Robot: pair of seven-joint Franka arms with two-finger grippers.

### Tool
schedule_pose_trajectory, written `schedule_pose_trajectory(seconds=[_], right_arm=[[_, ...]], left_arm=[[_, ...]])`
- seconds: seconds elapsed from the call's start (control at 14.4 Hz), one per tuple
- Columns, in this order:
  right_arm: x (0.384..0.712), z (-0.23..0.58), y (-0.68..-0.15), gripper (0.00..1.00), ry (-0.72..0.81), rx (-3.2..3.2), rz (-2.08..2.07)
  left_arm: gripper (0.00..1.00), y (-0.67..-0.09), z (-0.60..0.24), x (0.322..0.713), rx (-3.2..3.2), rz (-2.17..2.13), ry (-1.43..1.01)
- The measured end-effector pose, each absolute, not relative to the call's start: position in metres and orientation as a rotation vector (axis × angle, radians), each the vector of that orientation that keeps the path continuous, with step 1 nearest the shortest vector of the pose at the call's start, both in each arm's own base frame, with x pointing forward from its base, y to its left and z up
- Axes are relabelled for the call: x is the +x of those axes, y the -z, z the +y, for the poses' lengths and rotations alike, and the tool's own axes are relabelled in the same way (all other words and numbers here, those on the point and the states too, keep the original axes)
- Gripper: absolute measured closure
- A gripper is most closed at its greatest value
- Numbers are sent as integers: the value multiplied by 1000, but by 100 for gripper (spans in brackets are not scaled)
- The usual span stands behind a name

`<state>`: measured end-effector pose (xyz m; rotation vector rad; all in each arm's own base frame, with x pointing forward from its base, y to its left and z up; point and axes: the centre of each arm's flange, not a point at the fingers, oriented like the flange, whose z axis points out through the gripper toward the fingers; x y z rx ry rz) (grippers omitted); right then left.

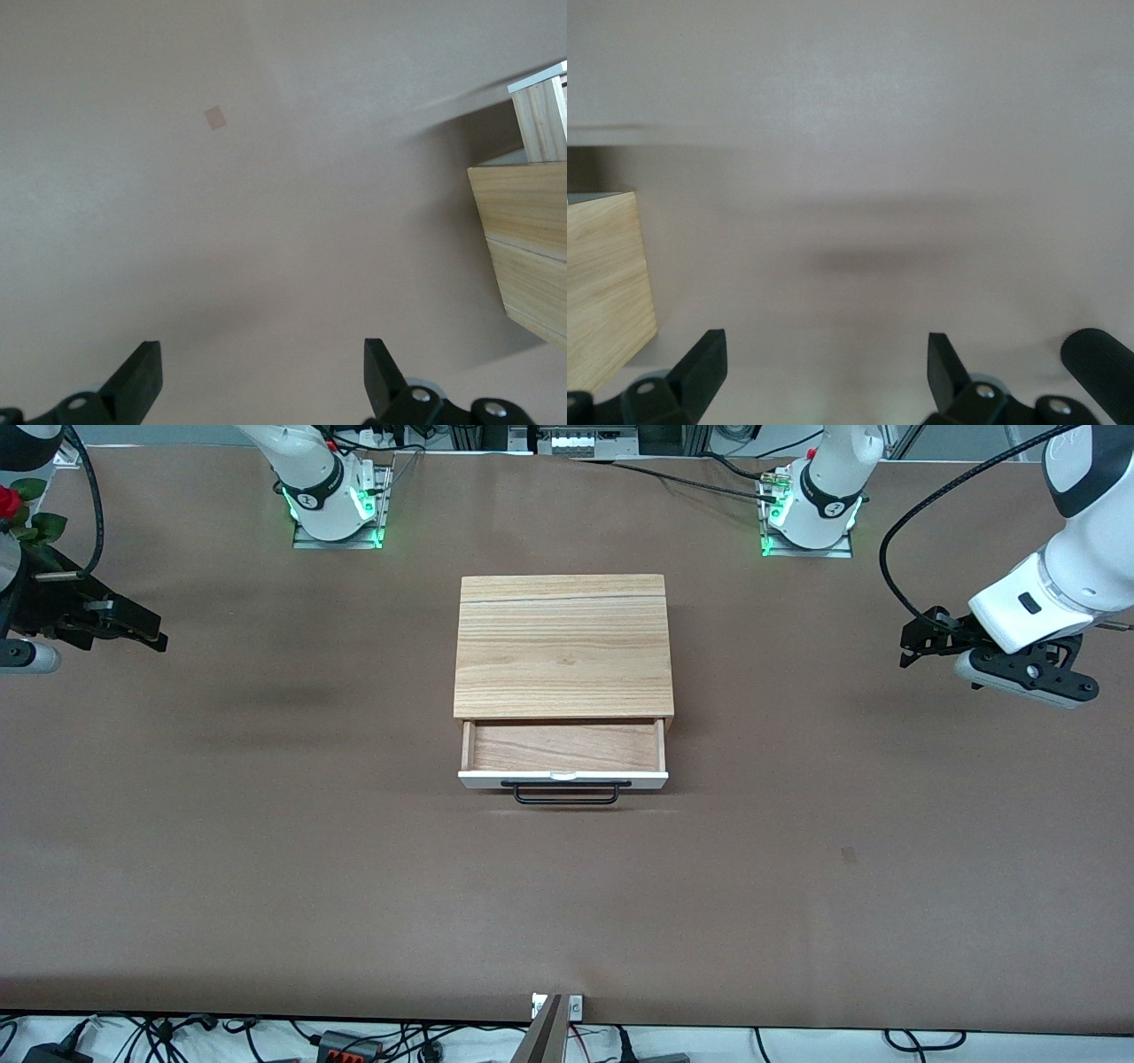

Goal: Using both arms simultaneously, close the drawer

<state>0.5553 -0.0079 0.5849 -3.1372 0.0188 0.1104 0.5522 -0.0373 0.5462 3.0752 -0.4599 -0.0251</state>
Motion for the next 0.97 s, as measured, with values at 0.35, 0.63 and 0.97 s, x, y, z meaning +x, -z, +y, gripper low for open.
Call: schedule_pose_trajectory(seconds=[0.35,0.63,0.97], right_arm=[[556,-8,-584,0,-113,-3137,19],[557,-8,-582,0,-119,-3137,19],[562,2,-566,0,-174,-3103,6]], left_arm=[[0,-549,-38,559,3074,-461,27],[0,-542,-41,566,3070,-469,49],[0,-533,-53,589,3063,-482,60]])
